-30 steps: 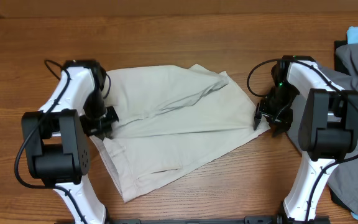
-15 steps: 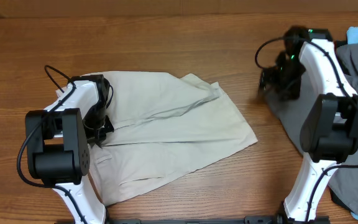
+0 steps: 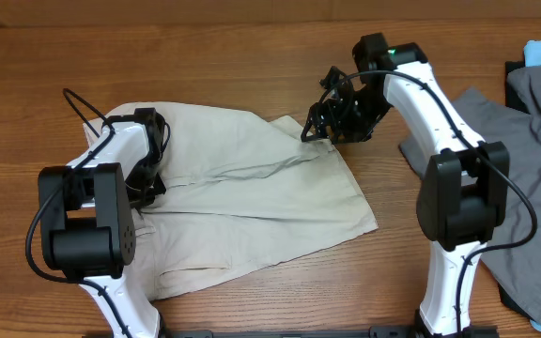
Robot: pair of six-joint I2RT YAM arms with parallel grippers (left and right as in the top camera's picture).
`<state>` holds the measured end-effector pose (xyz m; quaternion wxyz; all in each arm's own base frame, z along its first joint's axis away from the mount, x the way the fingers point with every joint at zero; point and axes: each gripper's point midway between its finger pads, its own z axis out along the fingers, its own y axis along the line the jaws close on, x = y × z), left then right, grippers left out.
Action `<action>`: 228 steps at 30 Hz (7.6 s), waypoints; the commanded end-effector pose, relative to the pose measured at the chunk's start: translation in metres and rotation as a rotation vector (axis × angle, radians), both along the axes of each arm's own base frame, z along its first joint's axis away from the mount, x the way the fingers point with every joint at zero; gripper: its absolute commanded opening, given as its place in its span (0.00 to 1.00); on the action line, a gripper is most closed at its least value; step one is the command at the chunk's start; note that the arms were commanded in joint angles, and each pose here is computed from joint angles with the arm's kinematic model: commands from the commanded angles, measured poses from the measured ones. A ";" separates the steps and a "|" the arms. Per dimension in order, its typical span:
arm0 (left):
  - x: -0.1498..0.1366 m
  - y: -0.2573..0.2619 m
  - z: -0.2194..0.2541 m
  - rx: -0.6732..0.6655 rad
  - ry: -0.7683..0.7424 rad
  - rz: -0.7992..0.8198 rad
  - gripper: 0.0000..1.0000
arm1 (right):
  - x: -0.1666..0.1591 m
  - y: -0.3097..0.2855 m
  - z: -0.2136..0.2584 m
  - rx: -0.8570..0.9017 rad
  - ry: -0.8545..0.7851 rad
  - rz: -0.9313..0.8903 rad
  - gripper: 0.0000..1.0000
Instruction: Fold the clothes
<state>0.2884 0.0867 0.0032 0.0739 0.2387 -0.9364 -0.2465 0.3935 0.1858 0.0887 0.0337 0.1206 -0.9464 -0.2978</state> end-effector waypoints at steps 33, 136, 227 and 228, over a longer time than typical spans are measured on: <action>0.002 0.005 0.000 0.018 -0.003 -0.004 0.20 | 0.117 -0.014 0.061 -0.103 -0.403 -0.136 0.04; 0.109 0.027 0.082 0.066 -0.304 -0.067 0.23 | 0.021 -0.259 0.112 -0.564 -0.113 -0.766 0.44; -0.126 0.037 -0.017 -0.261 -0.537 0.737 0.31 | -0.197 -0.087 0.025 -0.161 0.237 -0.760 1.00; -0.124 0.038 -0.017 -0.261 -0.542 0.731 0.21 | -0.197 -0.086 0.025 -0.155 0.255 -0.782 1.00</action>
